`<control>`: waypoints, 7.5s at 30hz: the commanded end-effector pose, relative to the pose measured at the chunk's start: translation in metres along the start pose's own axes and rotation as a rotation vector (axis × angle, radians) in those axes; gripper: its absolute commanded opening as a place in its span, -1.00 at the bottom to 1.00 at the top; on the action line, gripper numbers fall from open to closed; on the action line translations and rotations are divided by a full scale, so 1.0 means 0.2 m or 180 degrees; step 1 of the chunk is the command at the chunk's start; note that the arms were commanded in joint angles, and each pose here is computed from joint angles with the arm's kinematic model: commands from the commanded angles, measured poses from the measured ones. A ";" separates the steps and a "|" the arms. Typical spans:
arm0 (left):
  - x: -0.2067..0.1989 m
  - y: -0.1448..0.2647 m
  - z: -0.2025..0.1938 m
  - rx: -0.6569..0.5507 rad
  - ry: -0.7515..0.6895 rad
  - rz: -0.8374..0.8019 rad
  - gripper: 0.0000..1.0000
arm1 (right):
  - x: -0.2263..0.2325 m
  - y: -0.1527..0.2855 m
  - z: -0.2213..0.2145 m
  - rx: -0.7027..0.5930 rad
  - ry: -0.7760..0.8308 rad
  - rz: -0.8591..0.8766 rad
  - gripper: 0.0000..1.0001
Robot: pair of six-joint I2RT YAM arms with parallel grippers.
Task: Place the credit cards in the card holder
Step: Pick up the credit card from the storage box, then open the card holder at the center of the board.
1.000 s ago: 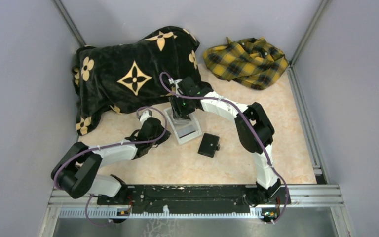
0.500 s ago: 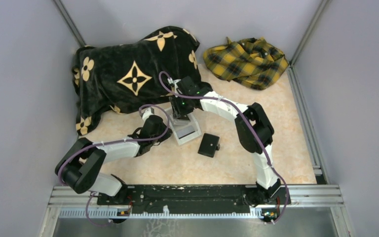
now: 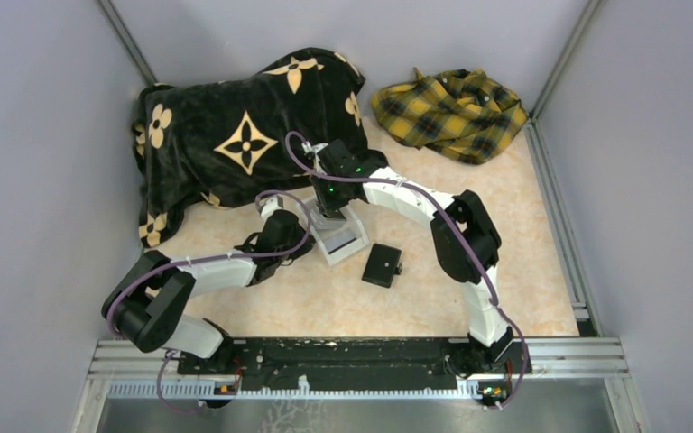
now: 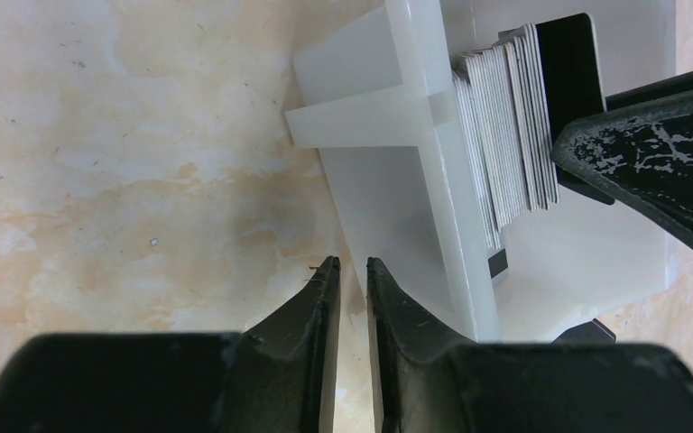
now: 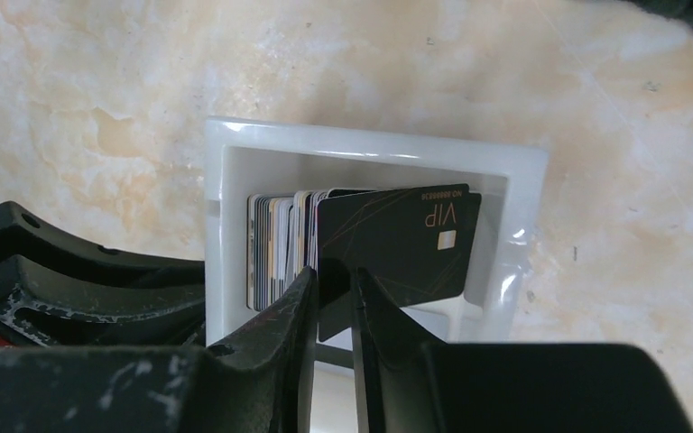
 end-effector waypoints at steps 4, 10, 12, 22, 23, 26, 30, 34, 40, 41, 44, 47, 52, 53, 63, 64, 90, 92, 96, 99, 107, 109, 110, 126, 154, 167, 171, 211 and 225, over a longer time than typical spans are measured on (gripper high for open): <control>-0.10 0.04 0.05 -0.0110 0.0011 -0.0190 -0.48 | 0.07 0.26 0.16 -0.0387 0.0241 -0.0316 -0.74; -0.11 0.08 0.10 -0.0179 -0.0038 -0.0165 -0.40 | 0.02 0.37 0.19 -0.0493 0.0327 -0.0620 -0.90; -0.12 0.11 0.12 -0.0219 -0.0037 -0.0150 -0.34 | 0.00 0.40 0.19 -0.0509 0.0364 -0.0734 -0.97; -0.24 0.35 0.28 -0.0427 -0.0226 -0.0361 0.36 | -0.02 0.63 0.14 -0.0738 0.0374 -0.0881 -1.00; -0.25 0.38 0.29 -0.0440 -0.0258 -0.0429 0.42 | -0.01 0.68 0.13 -0.0780 0.0355 -0.0831 -1.00; -0.32 0.48 0.32 -0.0470 -0.0420 -0.0786 0.60 | 0.04 0.81 0.07 -0.0882 0.0298 -0.0615 -1.00; -0.42 0.60 0.30 -0.0360 -0.0741 -0.1495 0.76 | 0.12 0.92 -0.05 -0.0914 0.0224 -0.0242 -1.00; -0.50 0.67 0.23 -0.0116 -0.1066 -0.2107 0.79 | 0.20 0.98 -0.18 -0.0901 0.0175 0.0232 -1.00; -0.57 0.74 0.13 0.0251 -0.1465 -0.2740 0.75 | 0.31 1.07 -0.34 -0.0920 0.0165 0.0829 -1.00; -0.57 0.76 0.12 0.0325 -0.1534 -0.2837 0.73 | 0.31 1.08 -0.36 -0.0932 0.0163 0.0882 -1.00; -0.58 0.78 0.09 0.0429 -0.1679 -0.2995 0.66 | 0.33 1.11 -0.40 -0.0937 0.0157 0.0981 -1.00; -0.58 0.79 0.06 0.0564 -0.1809 -0.3115 0.57 | 0.34 1.14 -0.42 -0.0950 0.0158 0.1058 -1.00; -0.56 0.79 0.01 0.0872 -0.1900 -0.3189 0.47 | 0.35 1.16 -0.41 -0.0973 0.0165 0.1156 -1.00; -0.55 0.78 -0.01 0.0936 -0.1908 -0.3199 0.46 | 0.35 1.15 -0.41 -0.0971 0.0152 0.1168 -1.00; -0.51 0.74 -0.08 0.1274 -0.1940 -0.3276 0.35 | 0.30 1.11 -0.41 -0.0936 0.0063 0.1313 -1.00; -0.52 0.73 -0.09 0.1296 -0.1948 -0.3294 0.32 | 0.30 1.11 -0.41 -0.0932 0.0052 0.1325 -1.00; -0.54 0.65 -0.14 0.1665 -0.1923 -0.3354 -1.00 | 0.14 1.01 -0.36 -0.0923 -0.0117 0.1213 -0.25; -0.55 0.64 -0.13 0.1607 -0.1871 -0.3308 -1.00 | 0.11 1.02 -0.37 -0.0987 -0.0126 0.1029 -0.08; -0.59 0.62 -0.11 0.1520 -0.1668 -0.3256 -1.00 | 0.07 1.03 -0.42 -0.1235 -0.0231 0.0787 0.07; -0.61 0.62 -0.09 0.1384 -0.1443 -0.3262 -1.00 | 0.06 1.01 -0.47 -0.1407 -0.0373 0.0728 0.12; -0.62 0.58 -0.09 0.1339 -0.0918 -0.3236 -1.00 | 0.09 0.97 -0.54 -0.1810 -0.0576 0.0983 0.13; -0.62 0.56 -0.11 0.1393 -0.0850 -0.3216 -1.00 | 0.10 0.97 -0.53 -0.1904 -0.0614 0.1085 0.13; -0.62 0.55 -0.11 0.1406 -0.0824 -0.3209 -1.00 | 0.11 0.97 -0.53 -0.1933 -0.0632 0.1130 0.13; -0.64 0.53 -0.15 0.1594 -0.0551 -0.3422 -1.00 | 0.11 0.88 -0.56 -0.2020 -0.0737 0.1295 0.04; -0.44 0.25 -0.21 0.1299 -0.0268 -0.2217 0.32 | -0.09 0.89 -0.76 -0.1632 -0.1351 0.0213 -1.00; -0.42 0.20 -0.35 0.1091 -0.0932 -0.1441 0.21 | -0.14 0.90 -0.79 -0.0740 -0.1394 -0.0870 -1.00; -0.40 0.18 -0.40 0.1108 -0.1050 -0.1320 0.12 | -0.12 0.86 -0.79 -0.0578 -0.1455 -0.0896 -1.00; -0.30 0.08 -0.56 0.1203 -0.1457 -0.0900 -0.20 | -0.19 0.74 -0.94 -0.0146 -0.1820 -0.1077 -1.00; -0.26 0.09 -0.57 0.1177 -0.1471 -0.0809 -0.21 | -0.21 0.70 -1.00 -0.0249 -0.2089 -0.0877 -1.00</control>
Point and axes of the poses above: each gripper's point midway between its finger pads, its own y axis back along the fingers, its own x axis along the line the jaws close on, z = x × y, the point moved 5 cm from there along y, back along the fingers, and after that the axes turned 7 degrees about y, right-handed, at the moved point
